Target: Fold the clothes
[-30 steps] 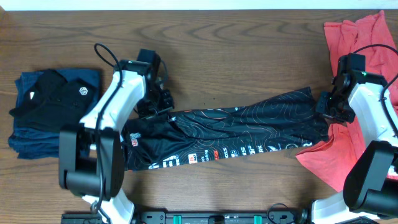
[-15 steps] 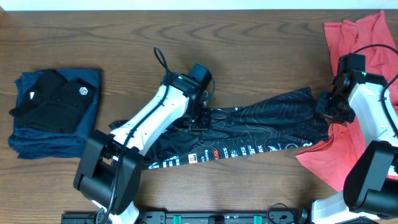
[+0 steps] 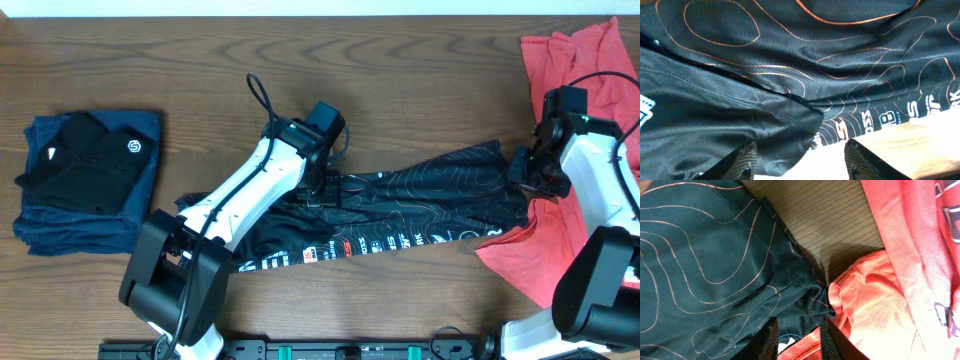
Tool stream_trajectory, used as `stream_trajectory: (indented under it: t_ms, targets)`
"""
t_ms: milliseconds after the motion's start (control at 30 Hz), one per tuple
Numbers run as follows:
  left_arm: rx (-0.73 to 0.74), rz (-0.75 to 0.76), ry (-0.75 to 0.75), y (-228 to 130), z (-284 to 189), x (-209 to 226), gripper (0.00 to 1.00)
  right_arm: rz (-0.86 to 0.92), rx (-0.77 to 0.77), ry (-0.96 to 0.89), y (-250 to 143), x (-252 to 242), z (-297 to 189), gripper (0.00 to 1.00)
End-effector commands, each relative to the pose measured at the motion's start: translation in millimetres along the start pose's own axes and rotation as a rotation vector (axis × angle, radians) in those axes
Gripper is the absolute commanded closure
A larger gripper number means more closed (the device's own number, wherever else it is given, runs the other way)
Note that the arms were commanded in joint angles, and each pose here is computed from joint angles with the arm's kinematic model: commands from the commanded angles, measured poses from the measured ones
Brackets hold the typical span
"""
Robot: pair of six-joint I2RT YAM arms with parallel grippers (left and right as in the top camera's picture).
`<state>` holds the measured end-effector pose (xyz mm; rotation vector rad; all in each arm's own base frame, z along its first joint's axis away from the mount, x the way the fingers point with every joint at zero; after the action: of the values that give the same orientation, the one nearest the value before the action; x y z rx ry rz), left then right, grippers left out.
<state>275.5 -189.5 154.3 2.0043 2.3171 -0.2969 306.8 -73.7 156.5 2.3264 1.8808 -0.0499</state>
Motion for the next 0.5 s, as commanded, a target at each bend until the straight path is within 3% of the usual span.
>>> stream_trajectory:
  t_ms: [0,167,267,467]
  targets:
    - [-0.012,-0.001,0.008,1.5,-0.8,-1.7,0.41,0.014,-0.006,0.018,-1.7,-2.6,-5.6,0.72]
    - [-0.012,0.009,0.008,1.7,-1.5,-1.2,0.41,-0.033,-0.01,0.027,-1.2,-2.0,-5.6,0.62]
    - [-0.006,0.018,0.014,1.6,-3.2,2.1,0.41,-0.155,-0.023,0.109,-0.5,4.8,-6.1,0.59]
    - [0.04,-0.072,0.095,-2.3,-5.8,19.9,0.41,-0.289,-0.072,0.108,5.8,2.2,-6.1,0.41]
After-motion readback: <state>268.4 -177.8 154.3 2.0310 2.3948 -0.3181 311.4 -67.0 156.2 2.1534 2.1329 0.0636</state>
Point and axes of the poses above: each gripper's point midway between its finger pads, its own z axis out along the fingers, its own x axis along the line the jaws close on, y = z × x, the point moved 9 cm from there along -z, back along the fingers, and after that the axes turned 13 degrees about -z, right-handed, at the moved point
